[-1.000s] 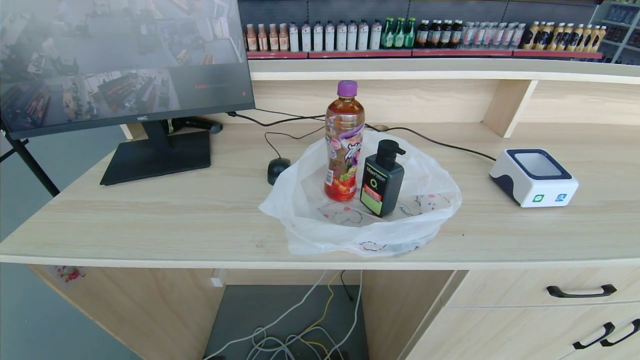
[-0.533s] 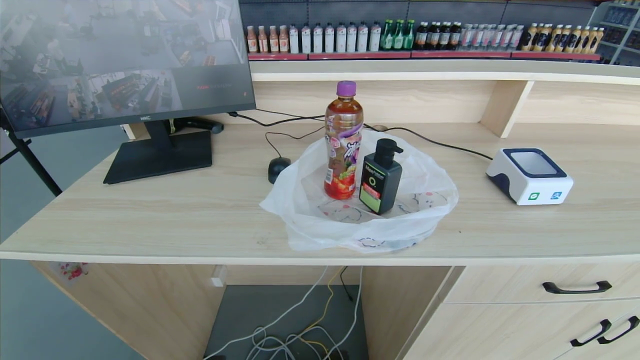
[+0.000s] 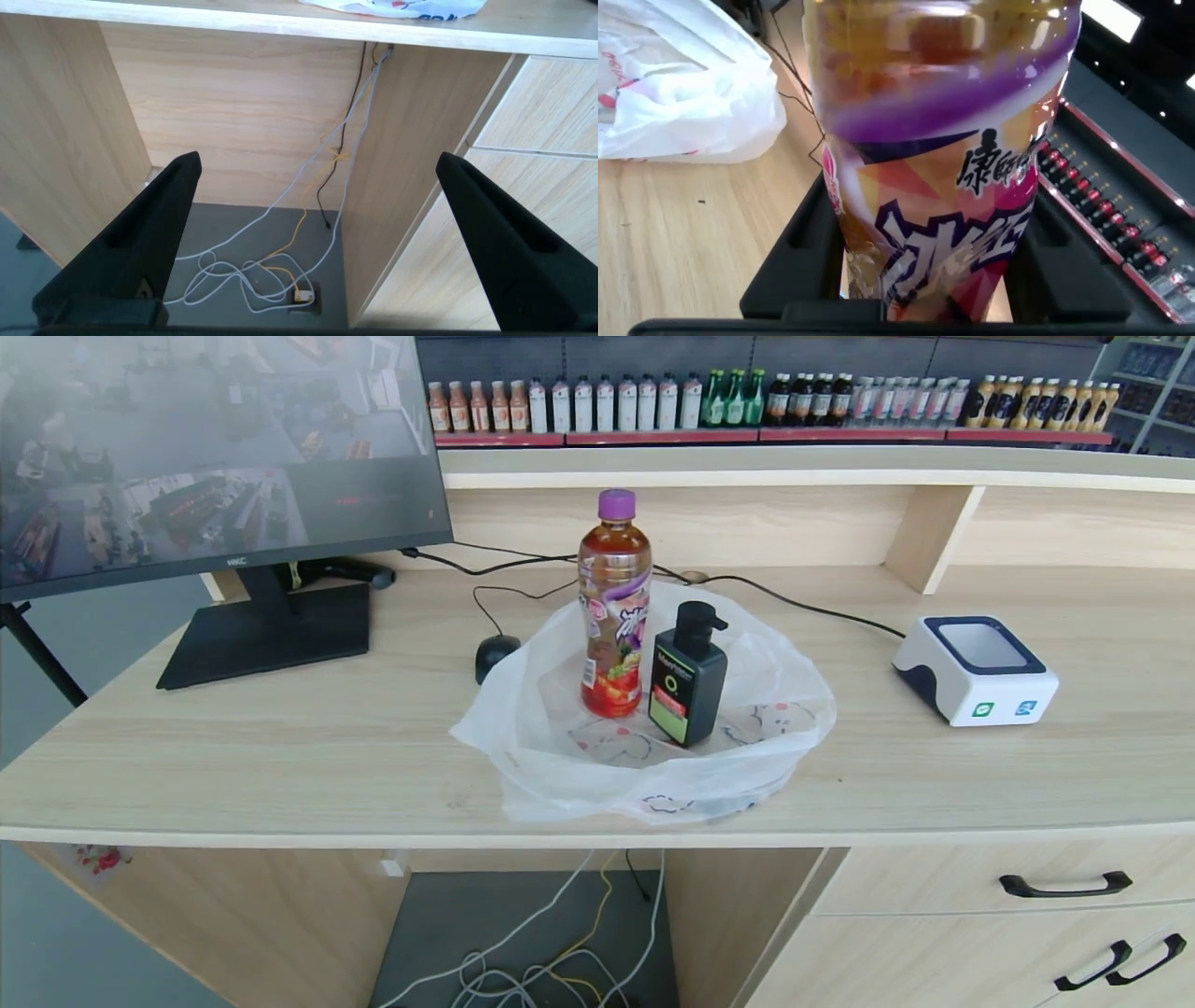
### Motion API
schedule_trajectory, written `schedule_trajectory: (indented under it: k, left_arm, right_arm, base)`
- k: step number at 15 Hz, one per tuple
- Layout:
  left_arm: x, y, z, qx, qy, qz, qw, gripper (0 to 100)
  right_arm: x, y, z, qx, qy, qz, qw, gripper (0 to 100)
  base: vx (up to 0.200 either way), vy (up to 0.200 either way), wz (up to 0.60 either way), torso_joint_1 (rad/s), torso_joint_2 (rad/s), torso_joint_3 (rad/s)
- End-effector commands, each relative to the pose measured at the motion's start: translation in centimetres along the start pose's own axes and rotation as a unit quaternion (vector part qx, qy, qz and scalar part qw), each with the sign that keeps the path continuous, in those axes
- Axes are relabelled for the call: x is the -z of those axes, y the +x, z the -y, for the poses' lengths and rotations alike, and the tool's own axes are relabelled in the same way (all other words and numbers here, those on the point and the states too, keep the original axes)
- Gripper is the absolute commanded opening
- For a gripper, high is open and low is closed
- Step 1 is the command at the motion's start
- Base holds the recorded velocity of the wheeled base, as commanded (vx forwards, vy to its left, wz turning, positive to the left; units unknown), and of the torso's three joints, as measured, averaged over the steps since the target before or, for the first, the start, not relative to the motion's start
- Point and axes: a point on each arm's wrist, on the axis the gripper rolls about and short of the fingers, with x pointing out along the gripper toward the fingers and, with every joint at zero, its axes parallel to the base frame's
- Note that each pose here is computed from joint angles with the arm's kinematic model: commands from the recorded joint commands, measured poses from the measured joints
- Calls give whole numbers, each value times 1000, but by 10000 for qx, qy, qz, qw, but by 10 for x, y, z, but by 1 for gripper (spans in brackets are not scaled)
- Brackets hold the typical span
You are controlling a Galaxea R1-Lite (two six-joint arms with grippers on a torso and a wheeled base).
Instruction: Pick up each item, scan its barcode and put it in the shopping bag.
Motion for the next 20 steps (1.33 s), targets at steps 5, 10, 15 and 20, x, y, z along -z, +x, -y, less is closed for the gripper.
schedule_trajectory:
  k: [5, 10, 15, 20]
  left_arm:
    - [0, 0, 0, -2, 0, -1, 10000, 100]
    - [0, 0, 0, -2, 0, -1, 10000, 100]
    - [0, 0, 0, -2, 0, -1, 10000, 100]
    - [0, 0, 0, -2, 0, -1, 10000, 100]
  right_arm:
    - [12, 8, 9, -373, -396, 292, 9981, 0]
    - [22, 11, 2, -769, -655, 541, 9934, 0]
    - [31, 9, 0, -870, -807, 566, 9913, 0]
    - [35, 9, -7, -976, -908, 623, 9891, 0]
  base:
    - [0, 0, 0, 0, 0, 0]
    - [0, 0, 0, 0, 0, 0]
    - [0, 0, 0, 0, 0, 0]
    - [0, 0, 0, 0, 0, 0]
